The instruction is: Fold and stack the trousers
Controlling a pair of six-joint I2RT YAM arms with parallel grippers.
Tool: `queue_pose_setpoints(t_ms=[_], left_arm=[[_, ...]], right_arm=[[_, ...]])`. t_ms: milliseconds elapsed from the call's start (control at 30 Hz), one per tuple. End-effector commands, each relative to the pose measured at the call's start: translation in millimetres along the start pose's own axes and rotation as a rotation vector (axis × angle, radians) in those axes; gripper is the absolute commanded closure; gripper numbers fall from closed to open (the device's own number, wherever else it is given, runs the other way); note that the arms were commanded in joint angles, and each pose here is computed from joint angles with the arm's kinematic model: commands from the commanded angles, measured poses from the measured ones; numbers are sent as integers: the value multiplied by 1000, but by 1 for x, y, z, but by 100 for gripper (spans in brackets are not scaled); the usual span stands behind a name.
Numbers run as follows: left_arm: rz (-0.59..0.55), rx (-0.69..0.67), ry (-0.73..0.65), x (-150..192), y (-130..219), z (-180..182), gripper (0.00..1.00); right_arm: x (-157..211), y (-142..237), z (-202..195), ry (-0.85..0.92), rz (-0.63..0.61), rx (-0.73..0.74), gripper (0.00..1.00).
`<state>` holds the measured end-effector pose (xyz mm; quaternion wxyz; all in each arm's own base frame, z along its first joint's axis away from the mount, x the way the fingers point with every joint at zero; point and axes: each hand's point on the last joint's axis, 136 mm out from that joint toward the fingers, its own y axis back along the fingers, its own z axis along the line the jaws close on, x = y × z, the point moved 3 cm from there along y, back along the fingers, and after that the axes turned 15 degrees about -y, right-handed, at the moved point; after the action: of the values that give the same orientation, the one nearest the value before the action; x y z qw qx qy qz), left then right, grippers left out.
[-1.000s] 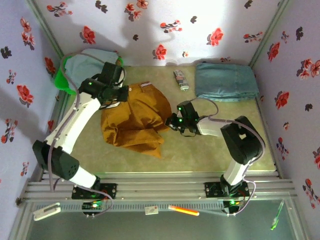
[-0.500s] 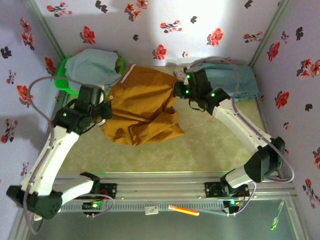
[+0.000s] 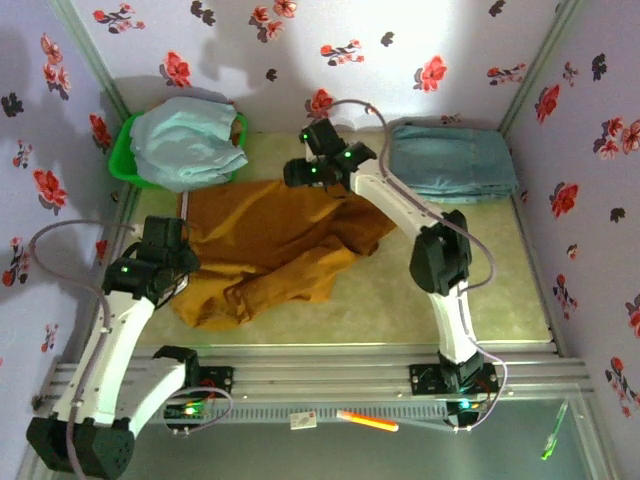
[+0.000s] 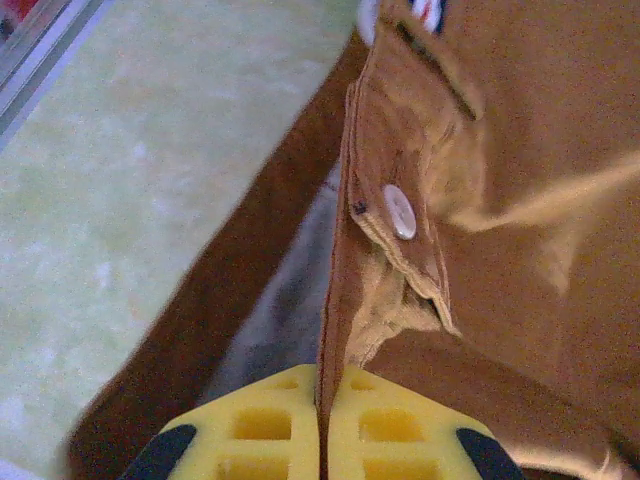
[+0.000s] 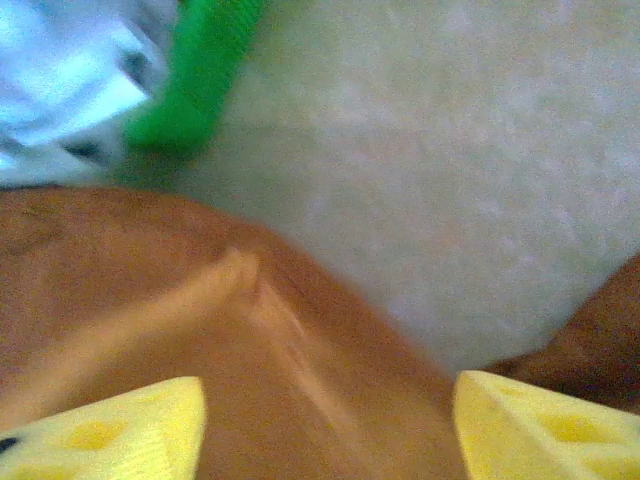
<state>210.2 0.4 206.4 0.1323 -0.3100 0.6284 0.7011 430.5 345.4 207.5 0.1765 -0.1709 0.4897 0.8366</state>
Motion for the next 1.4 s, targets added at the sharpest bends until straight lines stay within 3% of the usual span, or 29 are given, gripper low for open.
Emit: queue_pose_setpoints(t_ms=[0,100,133,167,200,233,300,367,467,633,767,800,933,967,1367], left_arm=[[-14,-87,122,3,-5,20,100],[6,-112,158,9,-16,27,100],[5,-118,172,8,-18,30,93],[13,-129,186,9,-20,33,80],[15,-131,204,9,-22,35,79],[10,-115,216,7,-23,34,71],[-1,-63,234,1,-23,27,43],[-15,-12,234,-8,-20,19,26],[-50,61,217,-23,-6,8,12],[-88,174,136,-37,7,-21,7],[-14,234,106,-18,-31,-61,9],[-2,244,102,-13,-42,-70,10],[35,247,91,11,-84,-95,12],[45,226,92,17,-95,-95,12],[83,5,194,48,-152,-61,14]], right_arm=[[-13,48,-8,-13,-49,17,26],[-7,74,-34,-40,-93,69,18],[-3,80,-44,-58,-101,82,17],[3,86,-57,-88,-106,99,16],[9,89,-71,-128,-107,116,16],[16,91,-84,-163,-110,125,15],[34,91,-112,-251,-115,148,15],[51,89,-135,-304,-101,174,15],[70,78,-154,-347,-51,159,12],[87,46,-155,-353,51,94,14],[94,26,-174,-377,57,184,35],[94,26,-177,-377,47,194,41],[89,43,-183,-349,-3,262,93],[85,53,-186,-332,-35,292,100],[23,190,-160,-20,-335,505,100]])
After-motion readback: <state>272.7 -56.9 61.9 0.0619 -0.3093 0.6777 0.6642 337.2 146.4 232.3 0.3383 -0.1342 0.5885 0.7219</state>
